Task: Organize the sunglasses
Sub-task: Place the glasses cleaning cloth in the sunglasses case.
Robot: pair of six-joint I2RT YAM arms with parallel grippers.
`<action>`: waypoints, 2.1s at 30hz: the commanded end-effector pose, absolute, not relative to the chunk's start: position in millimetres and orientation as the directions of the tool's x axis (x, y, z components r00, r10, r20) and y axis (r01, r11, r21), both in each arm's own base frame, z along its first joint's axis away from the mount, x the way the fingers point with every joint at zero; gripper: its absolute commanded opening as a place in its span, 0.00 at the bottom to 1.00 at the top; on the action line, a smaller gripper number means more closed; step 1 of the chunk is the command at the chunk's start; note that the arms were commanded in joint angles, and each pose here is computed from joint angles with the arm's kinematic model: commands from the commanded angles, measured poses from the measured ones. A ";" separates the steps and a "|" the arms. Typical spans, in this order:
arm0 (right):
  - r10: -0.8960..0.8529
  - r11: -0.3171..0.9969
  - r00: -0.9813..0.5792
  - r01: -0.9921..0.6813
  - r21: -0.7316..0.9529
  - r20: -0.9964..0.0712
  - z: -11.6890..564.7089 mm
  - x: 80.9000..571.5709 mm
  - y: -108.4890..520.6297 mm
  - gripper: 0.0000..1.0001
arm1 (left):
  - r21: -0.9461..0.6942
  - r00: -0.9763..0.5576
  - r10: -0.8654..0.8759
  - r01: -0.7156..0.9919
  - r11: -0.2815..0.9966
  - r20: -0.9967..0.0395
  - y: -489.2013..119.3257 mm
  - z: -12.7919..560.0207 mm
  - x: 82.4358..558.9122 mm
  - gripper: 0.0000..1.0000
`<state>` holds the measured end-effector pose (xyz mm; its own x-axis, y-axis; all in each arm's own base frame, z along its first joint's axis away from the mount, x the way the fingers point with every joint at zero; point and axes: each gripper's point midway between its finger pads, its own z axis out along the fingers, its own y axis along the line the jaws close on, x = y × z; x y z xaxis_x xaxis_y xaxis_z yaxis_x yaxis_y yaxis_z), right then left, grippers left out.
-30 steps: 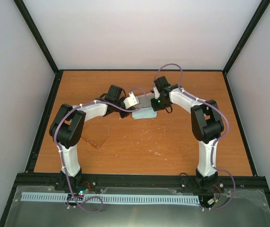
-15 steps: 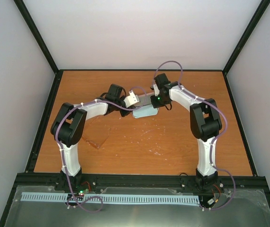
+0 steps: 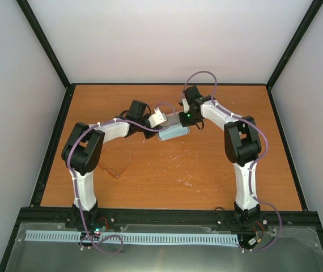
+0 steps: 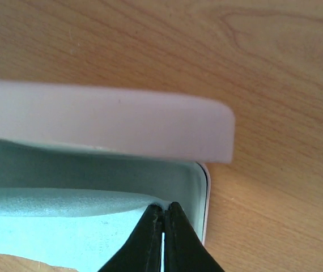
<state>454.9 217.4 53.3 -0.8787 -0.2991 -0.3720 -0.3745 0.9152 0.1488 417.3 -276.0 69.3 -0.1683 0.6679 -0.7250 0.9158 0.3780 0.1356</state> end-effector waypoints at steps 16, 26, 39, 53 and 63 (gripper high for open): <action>-0.297 0.910 -0.884 -0.376 0.172 -0.361 42.7 465.8 220.9 0.03 | 0.176 -0.154 0.668 0.900 0.398 -0.728 -275.0 63.8 437.8 0.01; -0.288 0.910 -0.886 -0.371 0.184 -0.363 42.1 471.0 224.9 0.20 | 0.193 -0.152 0.669 0.891 0.412 -0.728 -274.4 64.1 443.5 0.11; -0.279 0.918 -0.882 -0.361 0.163 -0.380 52.1 469.2 219.0 0.45 | 0.196 -0.151 0.655 0.884 0.425 -0.740 -271.9 75.4 438.6 0.29; -0.164 0.964 -0.853 -0.245 0.103 -0.496 116.8 453.0 179.5 0.60 | 0.228 -0.098 0.586 0.860 0.457 -0.804 -255.8 129.6 396.1 0.55; -0.183 0.919 -0.881 -0.311 0.241 -0.436 148.6 406.6 202.0 0.28 | 0.179 -0.218 0.715 0.882 0.435 -0.665 -140.6 141.4 361.4 0.41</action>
<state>436.3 187.1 149.6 -0.8451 -0.1605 -0.5100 -0.2798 0.9456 0.1660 383.9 -206.3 150.3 -0.1498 0.6258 -0.7655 0.8498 0.4773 0.2239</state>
